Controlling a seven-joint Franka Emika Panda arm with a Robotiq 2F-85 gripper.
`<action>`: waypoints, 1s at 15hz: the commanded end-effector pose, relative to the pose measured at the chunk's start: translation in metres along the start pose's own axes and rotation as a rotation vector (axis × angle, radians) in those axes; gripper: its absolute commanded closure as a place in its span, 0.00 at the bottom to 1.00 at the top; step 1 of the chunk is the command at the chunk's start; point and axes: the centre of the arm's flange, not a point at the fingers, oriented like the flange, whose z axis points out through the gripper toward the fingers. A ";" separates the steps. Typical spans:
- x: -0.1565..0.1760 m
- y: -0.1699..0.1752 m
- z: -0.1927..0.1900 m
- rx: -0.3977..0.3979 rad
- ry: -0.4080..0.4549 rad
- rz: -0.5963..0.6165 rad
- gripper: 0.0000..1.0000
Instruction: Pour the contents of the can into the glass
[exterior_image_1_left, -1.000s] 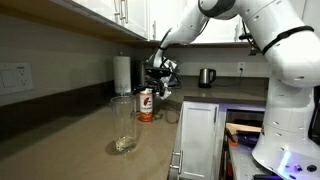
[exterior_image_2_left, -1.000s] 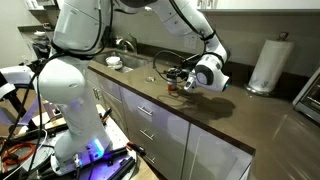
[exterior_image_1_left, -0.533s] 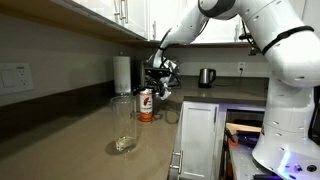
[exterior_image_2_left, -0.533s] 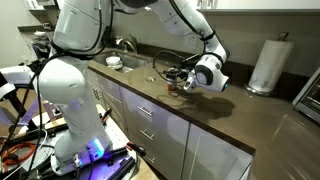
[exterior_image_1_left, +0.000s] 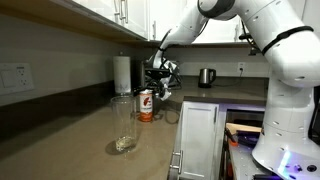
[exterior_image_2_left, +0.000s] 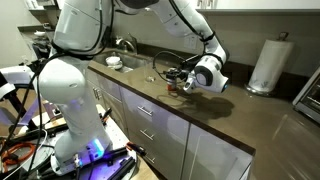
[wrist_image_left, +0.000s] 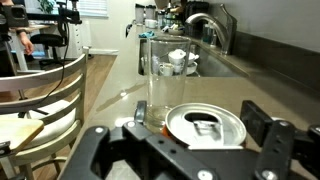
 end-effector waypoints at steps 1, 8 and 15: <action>0.001 0.000 0.003 0.010 -0.012 0.030 0.09; 0.005 0.000 0.005 0.007 -0.015 0.038 0.60; 0.001 0.002 0.006 0.011 -0.002 0.043 0.74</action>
